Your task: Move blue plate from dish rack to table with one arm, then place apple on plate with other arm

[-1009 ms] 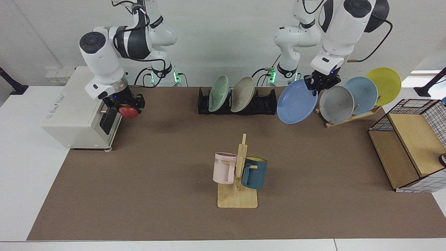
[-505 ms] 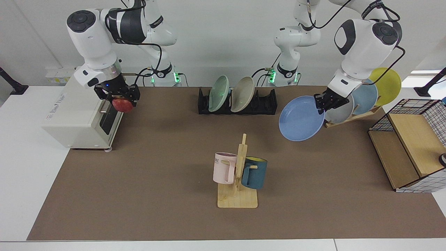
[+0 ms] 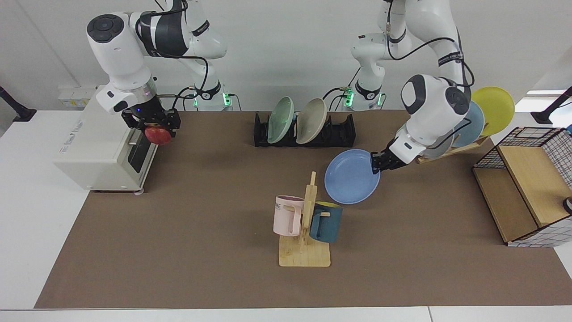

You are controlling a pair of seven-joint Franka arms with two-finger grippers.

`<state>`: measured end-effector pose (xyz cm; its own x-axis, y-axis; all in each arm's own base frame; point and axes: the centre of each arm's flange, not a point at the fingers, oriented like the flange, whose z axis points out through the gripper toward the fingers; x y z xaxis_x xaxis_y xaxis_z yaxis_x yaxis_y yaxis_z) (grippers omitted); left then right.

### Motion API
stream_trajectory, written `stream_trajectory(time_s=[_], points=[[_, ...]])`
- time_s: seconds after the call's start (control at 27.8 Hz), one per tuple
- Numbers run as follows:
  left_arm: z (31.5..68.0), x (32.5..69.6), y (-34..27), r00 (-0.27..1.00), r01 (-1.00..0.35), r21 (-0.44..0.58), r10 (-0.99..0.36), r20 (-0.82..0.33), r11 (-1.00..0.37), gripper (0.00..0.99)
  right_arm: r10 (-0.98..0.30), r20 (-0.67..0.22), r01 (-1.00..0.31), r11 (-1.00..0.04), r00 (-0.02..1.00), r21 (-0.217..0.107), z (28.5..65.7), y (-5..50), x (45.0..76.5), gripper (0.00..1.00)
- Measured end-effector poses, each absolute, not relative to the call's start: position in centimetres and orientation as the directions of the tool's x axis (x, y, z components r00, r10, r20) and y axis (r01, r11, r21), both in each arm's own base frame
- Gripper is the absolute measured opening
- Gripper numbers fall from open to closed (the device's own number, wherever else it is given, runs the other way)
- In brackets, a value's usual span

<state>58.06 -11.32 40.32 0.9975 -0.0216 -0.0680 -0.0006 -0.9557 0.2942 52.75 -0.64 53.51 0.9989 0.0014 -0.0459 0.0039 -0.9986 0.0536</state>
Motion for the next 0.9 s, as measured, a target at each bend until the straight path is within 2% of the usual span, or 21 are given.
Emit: stream_trajectory(time_s=[0.14, 0.25, 0.47, 0.9], points=[[37.8, 57.6, -13.3, 0.997, 0.028, 0.347, 0.002, -0.074, -0.938, 0.079, 0.006, -0.048, 0.009, -0.999, 0.999, 0.052, 53.4, -0.3, 52.7, 0.81], [36.7, 57.0, -14.6, 0.997, 0.034, 0.364, 0.004, -0.081, -0.931, 0.079, 0.015, -0.051, 0.016, -0.999, 0.999, 0.038, 53.3, 0.4, 52.7, 0.81], [36.0, 55.7, -17.4, 0.995, 0.001, 0.374, -0.036, -0.092, -0.927, 0.079, 0.026, -0.053, 0.027, -0.999, 0.998, 0.023, 53.2, 1.3, 52.7, 0.81], [34.8, 53.5, -22.4, 0.996, -0.07, 0.384, -0.087, -0.027, -0.921, 0.088, 0.049, -0.066, 0.05, -0.999, 0.997, 0.021, 53.0, 2.5, 52.5, 0.81]])
